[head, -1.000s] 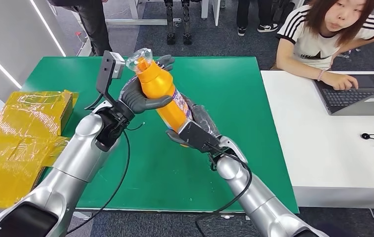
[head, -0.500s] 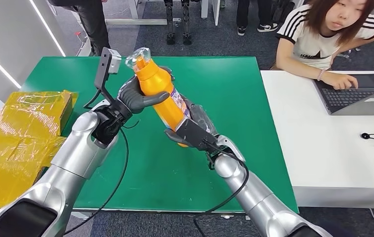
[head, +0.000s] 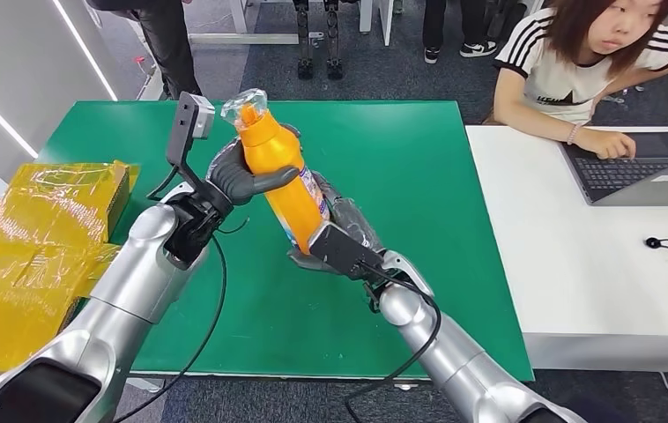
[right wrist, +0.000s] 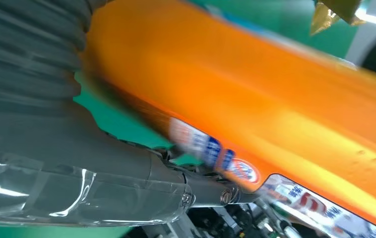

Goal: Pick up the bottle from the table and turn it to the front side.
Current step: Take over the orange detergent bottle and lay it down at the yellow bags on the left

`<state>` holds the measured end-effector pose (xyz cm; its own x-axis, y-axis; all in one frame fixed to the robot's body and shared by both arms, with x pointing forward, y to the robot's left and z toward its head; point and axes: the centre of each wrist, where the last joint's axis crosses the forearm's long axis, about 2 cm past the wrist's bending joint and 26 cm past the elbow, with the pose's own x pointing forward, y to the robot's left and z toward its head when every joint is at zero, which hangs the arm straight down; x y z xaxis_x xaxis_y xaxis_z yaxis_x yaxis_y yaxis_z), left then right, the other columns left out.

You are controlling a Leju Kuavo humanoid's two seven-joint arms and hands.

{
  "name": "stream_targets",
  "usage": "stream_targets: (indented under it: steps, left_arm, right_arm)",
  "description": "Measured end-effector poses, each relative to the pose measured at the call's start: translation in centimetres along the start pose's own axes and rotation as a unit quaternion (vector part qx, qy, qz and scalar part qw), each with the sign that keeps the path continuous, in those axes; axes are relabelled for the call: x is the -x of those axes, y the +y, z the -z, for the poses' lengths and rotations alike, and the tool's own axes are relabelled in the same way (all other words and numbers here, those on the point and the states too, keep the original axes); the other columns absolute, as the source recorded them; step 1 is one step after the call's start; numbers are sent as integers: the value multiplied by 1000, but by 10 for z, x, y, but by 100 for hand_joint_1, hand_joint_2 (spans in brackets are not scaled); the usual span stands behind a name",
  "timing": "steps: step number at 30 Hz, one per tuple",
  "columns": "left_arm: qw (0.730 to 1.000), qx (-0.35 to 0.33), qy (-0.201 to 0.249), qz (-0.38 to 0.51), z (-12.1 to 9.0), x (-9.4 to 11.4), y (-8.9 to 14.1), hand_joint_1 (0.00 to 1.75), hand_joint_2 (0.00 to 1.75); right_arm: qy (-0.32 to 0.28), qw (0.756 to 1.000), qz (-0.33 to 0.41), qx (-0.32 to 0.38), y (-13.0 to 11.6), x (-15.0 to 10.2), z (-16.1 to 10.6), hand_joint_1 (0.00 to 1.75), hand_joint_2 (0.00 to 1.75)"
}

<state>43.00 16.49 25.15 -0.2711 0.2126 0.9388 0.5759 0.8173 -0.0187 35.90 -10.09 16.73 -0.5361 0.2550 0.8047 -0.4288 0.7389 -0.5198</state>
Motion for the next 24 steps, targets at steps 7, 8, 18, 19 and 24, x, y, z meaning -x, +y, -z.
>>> stream_targets:
  steps: [7,8,18,19,24]
  left_arm:
    - [992,-21,-24,126,2,-1,3,175,175]
    - [987,-26,-30,157,3,-2,3,175,175]
    - [876,-56,-105,468,30,-38,14,175,175]
    - [869,-57,-107,479,31,-39,14,175,175]
    - [718,-69,-146,677,35,-44,21,175,175]
  right_arm:
    - [15,1000,11,0,7,10,-17,0,175]
    - [16,1000,12,-1,7,11,-19,0,175]
    - [23,999,29,10,6,19,-48,0,175]
    - [22,999,30,11,6,19,-50,0,175]
    - [12,999,38,16,7,19,-61,0,175]
